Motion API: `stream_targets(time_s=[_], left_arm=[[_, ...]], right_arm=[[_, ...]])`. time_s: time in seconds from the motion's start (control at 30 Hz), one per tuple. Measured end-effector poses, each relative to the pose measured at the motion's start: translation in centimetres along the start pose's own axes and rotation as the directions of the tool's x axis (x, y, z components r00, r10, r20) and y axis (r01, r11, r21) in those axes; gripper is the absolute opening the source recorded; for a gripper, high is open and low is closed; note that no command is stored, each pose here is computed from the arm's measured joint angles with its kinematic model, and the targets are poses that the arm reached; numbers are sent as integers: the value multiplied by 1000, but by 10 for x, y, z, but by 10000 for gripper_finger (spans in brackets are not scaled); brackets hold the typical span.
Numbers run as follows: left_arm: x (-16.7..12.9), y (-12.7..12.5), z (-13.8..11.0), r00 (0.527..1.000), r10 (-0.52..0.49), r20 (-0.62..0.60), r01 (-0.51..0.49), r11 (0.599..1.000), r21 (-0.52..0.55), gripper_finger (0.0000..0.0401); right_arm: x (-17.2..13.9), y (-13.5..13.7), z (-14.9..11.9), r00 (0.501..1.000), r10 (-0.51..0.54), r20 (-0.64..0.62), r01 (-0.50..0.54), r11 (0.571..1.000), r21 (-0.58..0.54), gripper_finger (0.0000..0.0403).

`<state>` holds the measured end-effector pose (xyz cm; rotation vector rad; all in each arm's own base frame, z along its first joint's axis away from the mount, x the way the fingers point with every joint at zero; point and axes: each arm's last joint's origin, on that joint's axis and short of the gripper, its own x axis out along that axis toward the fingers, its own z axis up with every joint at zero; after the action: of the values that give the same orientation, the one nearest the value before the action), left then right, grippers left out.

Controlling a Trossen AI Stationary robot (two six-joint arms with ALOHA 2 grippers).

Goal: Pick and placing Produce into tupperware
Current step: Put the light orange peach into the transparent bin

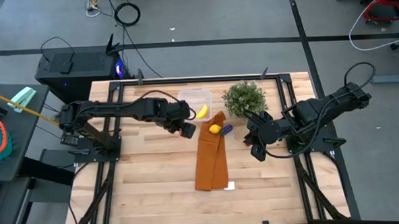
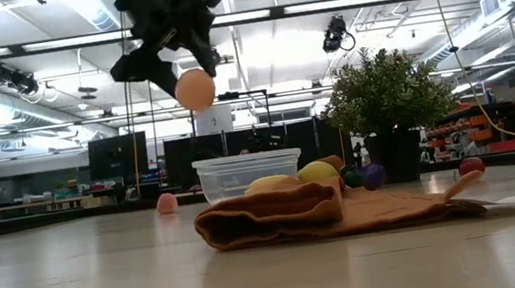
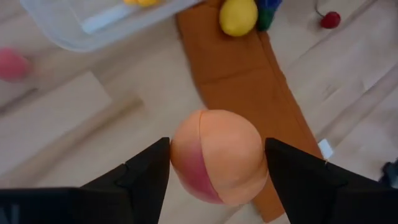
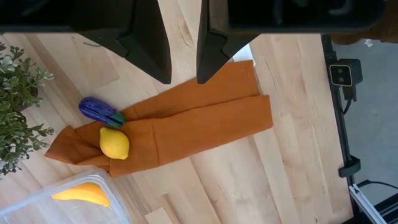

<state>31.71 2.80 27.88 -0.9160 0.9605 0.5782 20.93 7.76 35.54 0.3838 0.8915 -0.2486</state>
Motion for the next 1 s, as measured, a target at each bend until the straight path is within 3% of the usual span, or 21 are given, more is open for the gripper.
stream_targets(time_s=[0.47,1.0], left_arm=[[-26,20,44,997,46,55,-49,998,45,256],[-24,46,65,997,73,19,-74,994,79,251]], right_arm=[[0,0,0,1000,0,0,0,1000,8,83],[0,0,0,1000,0,1,0,1000,8,83]])
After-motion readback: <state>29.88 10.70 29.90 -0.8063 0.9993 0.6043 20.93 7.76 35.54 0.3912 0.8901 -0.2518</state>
